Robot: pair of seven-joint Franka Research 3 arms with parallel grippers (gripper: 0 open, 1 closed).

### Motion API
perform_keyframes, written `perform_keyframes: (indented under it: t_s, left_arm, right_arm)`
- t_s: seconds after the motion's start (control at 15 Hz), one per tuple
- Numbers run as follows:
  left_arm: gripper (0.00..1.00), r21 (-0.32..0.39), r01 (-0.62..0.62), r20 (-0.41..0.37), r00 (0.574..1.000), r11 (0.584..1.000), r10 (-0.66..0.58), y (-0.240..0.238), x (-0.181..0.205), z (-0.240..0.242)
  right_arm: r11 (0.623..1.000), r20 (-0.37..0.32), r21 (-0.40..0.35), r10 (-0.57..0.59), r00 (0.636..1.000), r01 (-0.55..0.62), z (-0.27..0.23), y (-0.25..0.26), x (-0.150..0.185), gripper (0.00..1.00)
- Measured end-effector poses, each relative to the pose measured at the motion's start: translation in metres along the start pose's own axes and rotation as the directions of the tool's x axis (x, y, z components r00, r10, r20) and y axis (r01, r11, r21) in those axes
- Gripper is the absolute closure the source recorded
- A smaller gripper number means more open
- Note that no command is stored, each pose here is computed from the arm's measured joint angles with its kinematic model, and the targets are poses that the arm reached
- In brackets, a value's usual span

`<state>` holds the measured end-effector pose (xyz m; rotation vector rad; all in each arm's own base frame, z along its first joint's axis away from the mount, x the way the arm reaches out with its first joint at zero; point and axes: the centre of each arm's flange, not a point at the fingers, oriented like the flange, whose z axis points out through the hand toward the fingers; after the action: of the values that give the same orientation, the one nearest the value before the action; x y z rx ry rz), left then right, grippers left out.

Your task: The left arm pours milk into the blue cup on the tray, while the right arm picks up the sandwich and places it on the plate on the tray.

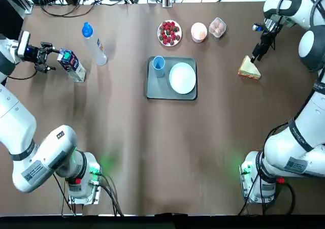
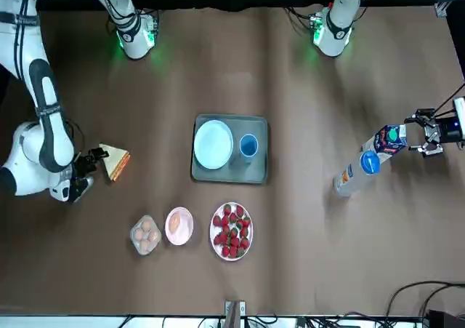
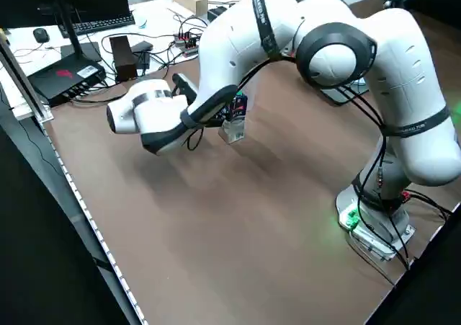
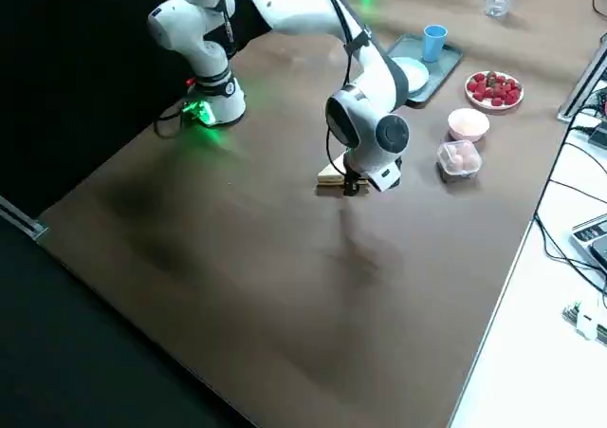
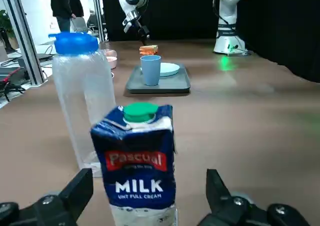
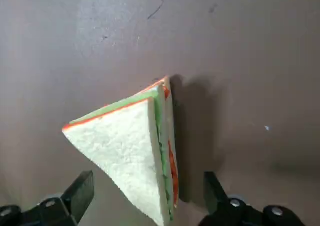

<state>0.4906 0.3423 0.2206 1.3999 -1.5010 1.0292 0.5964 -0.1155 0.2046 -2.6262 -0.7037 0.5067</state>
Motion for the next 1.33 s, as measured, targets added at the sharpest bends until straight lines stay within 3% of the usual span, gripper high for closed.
perform_keyframes:
  t_s: [0.4, 0.53, 0.67, 1.0, 1.33]
  left_arm:
    - [0.0, -0.016, 0.035, -0.044, 0.998, 0.999, -0.036, 0.007, -0.038, 0.021]
    - [0.0, -0.019, 0.046, -0.046, 0.998, 0.999, -0.047, 0.006, -0.05, 0.029]
    - [0.0, -0.021, 0.052, -0.048, 0.997, 0.998, -0.053, 0.006, -0.055, 0.034]
    - [0.0, 0.037, 0.045, -0.087, 0.995, 0.998, -0.042, -0.002, -0.059, 0.039]
    - [0.0, 0.029, 0.049, -0.098, 0.994, 0.998, -0.046, -0.007, -0.065, 0.051]
  right_arm:
    - [0.999, 0.046, 0.04, -0.01, 0.999, 0.008, 0.032, 0.0, 0.008, 0.04]
    - [0.999, 0.06, 0.054, -0.007, 0.998, 0.004, 0.041, 0.0, 0.007, 0.14]
    - [0.998, 0.06, 0.058, -0.006, 0.998, 0.002, 0.041, 0.0, 0.006, 0.38]
    - [0.999, 0.054, 0.053, -0.005, 0.999, 0.002, 0.036, 0.001, 0.007, 0.73]
    - [0.998, 0.067, 0.03, 0.053, 0.996, -0.056, 0.025, -0.03, 0.034, 0.76]
